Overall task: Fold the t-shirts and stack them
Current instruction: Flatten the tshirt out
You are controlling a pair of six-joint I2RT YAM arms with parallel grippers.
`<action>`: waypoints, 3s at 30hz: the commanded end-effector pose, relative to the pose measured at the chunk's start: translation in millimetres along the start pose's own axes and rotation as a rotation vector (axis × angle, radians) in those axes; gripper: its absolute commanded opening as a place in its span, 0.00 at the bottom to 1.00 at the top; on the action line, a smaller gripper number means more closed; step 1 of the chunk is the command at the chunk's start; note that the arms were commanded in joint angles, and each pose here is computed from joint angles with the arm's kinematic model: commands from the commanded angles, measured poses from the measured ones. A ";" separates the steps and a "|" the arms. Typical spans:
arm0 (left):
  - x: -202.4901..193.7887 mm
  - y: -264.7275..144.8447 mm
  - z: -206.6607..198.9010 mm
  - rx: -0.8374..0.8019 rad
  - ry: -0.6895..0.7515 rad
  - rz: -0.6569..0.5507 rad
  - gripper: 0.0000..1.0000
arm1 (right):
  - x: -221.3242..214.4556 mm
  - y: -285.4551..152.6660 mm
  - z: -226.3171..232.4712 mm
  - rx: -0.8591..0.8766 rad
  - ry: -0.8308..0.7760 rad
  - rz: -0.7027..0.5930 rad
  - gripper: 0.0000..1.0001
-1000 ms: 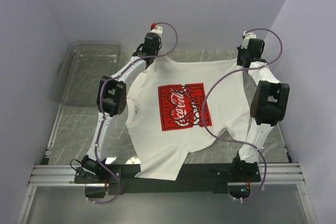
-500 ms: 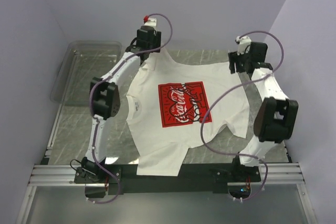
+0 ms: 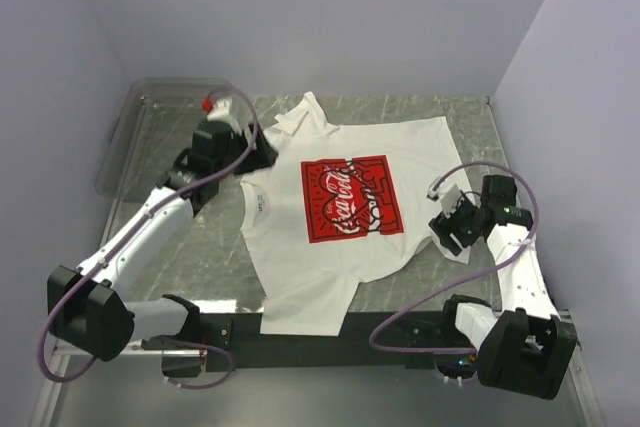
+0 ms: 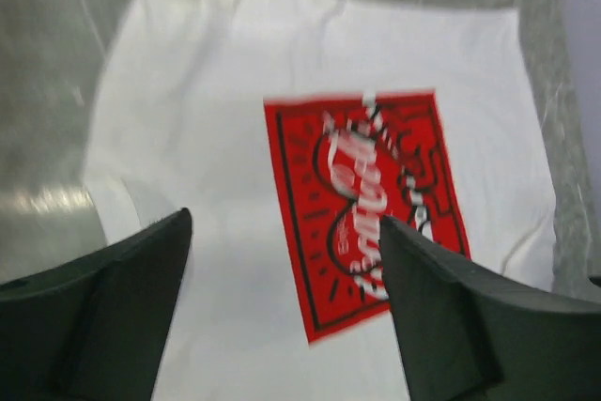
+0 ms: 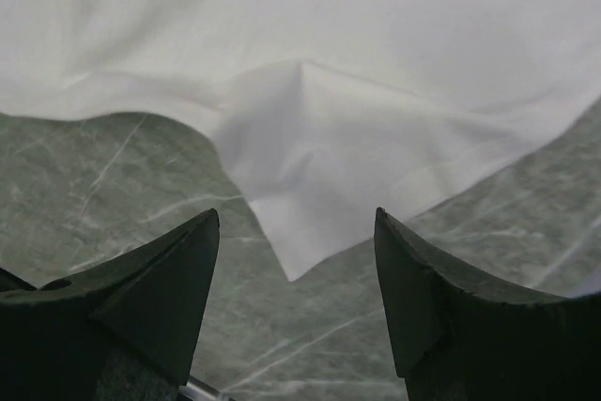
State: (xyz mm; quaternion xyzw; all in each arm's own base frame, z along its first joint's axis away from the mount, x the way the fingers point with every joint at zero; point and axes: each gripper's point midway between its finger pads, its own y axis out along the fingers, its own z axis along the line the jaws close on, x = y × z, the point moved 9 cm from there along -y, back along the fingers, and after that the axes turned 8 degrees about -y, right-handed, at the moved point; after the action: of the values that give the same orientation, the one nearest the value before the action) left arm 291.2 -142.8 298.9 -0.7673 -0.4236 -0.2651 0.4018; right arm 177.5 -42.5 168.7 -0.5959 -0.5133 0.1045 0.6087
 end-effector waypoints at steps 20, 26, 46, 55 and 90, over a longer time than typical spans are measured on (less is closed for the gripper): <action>-229.7 -106.6 90.9 0.238 -0.551 0.622 0.74 | -25.6 36.7 8.4 -0.011 -0.068 0.055 0.72; -247.2 -104.8 93.4 0.266 -0.556 0.656 0.70 | -24.7 46.7 12.9 0.017 -0.057 0.050 0.68; -251.8 -100.7 88.0 0.212 -0.548 0.632 0.01 | -32.2 24.7 13.6 0.019 -0.139 0.171 0.04; -237.5 -130.7 82.4 0.129 -0.630 0.648 0.01 | -67.8 -5.0 30.7 -0.012 -0.420 0.366 0.00; -143.9 -172.2 26.1 -0.017 -0.322 0.555 0.67 | -49.5 -53.4 0.3 0.002 -0.195 0.003 0.85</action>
State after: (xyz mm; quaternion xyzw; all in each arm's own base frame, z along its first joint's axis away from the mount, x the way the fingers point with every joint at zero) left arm 43.9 -116.1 237.5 -0.8967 -0.2233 0.0564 0.3779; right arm 103.8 -103.9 182.2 -0.6162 -0.5296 0.2549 0.5243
